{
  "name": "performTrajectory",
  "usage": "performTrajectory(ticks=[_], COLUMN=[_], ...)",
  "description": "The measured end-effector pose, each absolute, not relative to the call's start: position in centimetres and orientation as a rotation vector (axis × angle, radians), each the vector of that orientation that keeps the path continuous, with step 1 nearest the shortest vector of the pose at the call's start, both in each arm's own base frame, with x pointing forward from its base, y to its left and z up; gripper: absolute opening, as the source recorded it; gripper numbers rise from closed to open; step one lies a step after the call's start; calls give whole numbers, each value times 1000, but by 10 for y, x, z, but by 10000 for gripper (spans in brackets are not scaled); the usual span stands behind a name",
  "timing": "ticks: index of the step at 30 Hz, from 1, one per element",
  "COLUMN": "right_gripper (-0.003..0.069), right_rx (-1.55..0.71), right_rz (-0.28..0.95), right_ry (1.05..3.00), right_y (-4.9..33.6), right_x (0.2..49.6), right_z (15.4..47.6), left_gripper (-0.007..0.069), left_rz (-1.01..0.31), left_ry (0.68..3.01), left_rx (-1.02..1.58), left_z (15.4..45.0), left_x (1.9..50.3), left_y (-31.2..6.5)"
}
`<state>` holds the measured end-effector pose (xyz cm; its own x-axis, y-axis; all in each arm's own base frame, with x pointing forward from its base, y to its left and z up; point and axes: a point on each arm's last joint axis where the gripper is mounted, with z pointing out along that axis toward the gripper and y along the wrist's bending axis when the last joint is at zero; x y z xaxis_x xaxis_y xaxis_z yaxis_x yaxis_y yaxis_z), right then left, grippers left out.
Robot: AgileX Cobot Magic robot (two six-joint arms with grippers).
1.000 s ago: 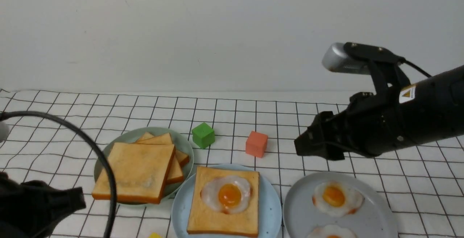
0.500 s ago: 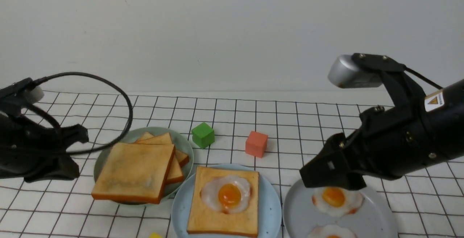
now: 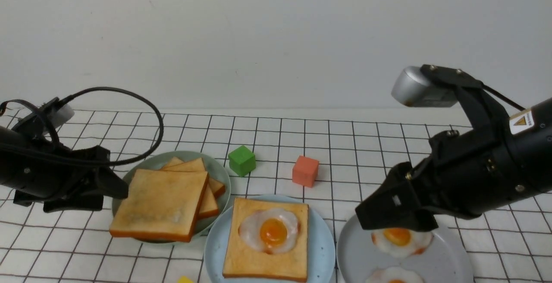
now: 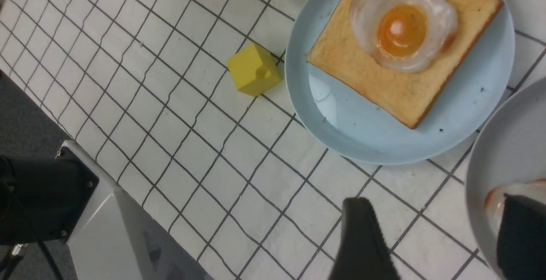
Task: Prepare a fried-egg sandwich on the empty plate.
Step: Use the left arm to grab a slice of bread, then use the left arm to place a slice of bread on the fried egg in the middle
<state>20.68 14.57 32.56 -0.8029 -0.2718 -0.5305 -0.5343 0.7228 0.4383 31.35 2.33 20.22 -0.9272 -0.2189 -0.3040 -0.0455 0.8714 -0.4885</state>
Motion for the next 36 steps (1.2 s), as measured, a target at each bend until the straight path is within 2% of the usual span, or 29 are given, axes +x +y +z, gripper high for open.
performTrajectory(ticks=[5,8,11,12,13,14,16,17,19,20,24,29,32,36], right_gripper=[435,435,435,435,435,435,435,435,435,435,435,435,435,435], right_rx=[-624,-625,-628,-632,-632,-635,-636,-636,-637,-640,-652,-668,-692,-694], right_rz=[824,824,825,827,827,828,829,829,829,830,834,826,835,830], right_ry=[2496,2497,2501,2506,2506,2510,2511,2511,2512,2514,2503,2454,2417,2410], right_y=[146,146,146,146,146,146,146,146,146,145,143,138,131,126], right_x=[206,206,206,205,205,205,205,205,205,204,199,188,173,161], right_z=[325,325,325,325,325,325,325,325,325,325,330,342,354,361], left_gripper=[480,470,419,369,369,281,183,171,37,15,9,9,9,9], left_rz=[-721,-751,-778,-781,-781,-785,-794,-795,-818,-827,-844,-863,-940,-1007], left_ry=[2725,2736,2742,2739,2739,2735,2739,2739,2748,2750,2732,2634,2538,2525], left_rx=[-185,-200,-215,-214,-212,-211,-200,-198,-183,-174,-139,-94,-25,65], left_z=[181,171,163,164,164,165,165,165,166,167,179,214,241,239], left_x=[320,323,325,325,325,325,324,324,323,322,318,310,299,288], left_y=[24,23,23,22,22,22,21,21,20,19,17,12,-6,-37])
